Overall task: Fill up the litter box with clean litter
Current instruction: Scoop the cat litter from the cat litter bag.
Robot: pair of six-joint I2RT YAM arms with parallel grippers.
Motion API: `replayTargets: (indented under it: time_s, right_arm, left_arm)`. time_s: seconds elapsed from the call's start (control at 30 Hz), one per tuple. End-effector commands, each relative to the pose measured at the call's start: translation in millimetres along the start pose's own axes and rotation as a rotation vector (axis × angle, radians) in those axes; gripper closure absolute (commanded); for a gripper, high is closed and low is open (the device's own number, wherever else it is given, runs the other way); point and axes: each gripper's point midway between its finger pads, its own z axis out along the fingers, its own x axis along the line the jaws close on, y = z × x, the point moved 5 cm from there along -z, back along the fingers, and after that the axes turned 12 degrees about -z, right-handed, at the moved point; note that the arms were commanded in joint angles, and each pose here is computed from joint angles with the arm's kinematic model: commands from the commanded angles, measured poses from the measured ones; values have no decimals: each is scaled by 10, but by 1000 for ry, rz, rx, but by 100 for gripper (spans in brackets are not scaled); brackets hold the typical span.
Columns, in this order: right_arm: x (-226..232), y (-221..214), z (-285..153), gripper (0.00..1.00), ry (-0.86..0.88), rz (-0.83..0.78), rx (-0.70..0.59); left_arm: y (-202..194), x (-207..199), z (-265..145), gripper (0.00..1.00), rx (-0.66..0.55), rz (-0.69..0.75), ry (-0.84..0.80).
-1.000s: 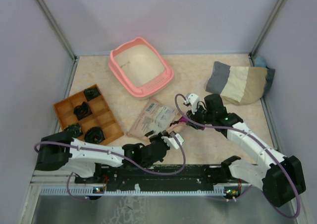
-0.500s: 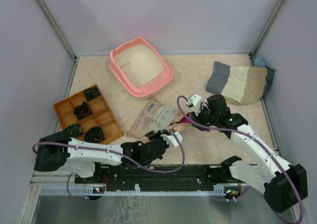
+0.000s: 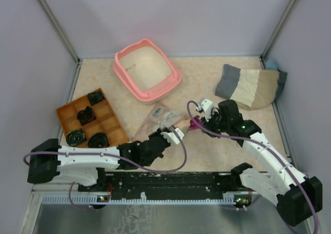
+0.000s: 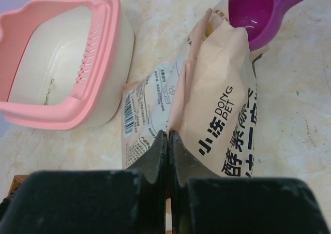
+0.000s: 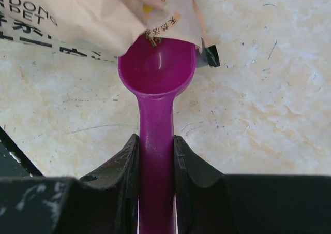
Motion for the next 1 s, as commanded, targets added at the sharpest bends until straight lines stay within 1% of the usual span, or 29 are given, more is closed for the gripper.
replayTargets:
  time_s: [0.0, 0.1, 0.27, 0.4, 0.6, 0.73, 0.87, 0.97]
  right_arm:
    - [-7, 130, -59, 100, -24, -2, -107]
    - [23, 138, -31, 100, -19, 4, -147]
    - [7, 139, -50, 100, -34, 2, -144]
    - [8, 180, -87, 100, -38, -5, -168]
    - [26, 203, -101, 100, -28, 11, -178]
    - [38, 232, -152, 100, -22, 3, -187]
    - [22, 199, -161, 100, -26, -19, -156]
    - [29, 218, -155, 100, -19, -25, -172]
  left_arm:
    - [271, 311, -41, 100, -70, -77, 106]
    - [306, 379, -73, 100, -80, -112, 110]
    - [327, 466, -122, 100, -91, -150, 134]
    - [376, 525, -167, 100, -107, -180, 138]
    - [416, 570, -153, 100, -118, -202, 142]
    - [436, 598, -120, 100, -108, -206, 154]
    - [448, 641, -96, 100, -94, -212, 170]
    - [444, 689, -72, 100, -73, -221, 167]
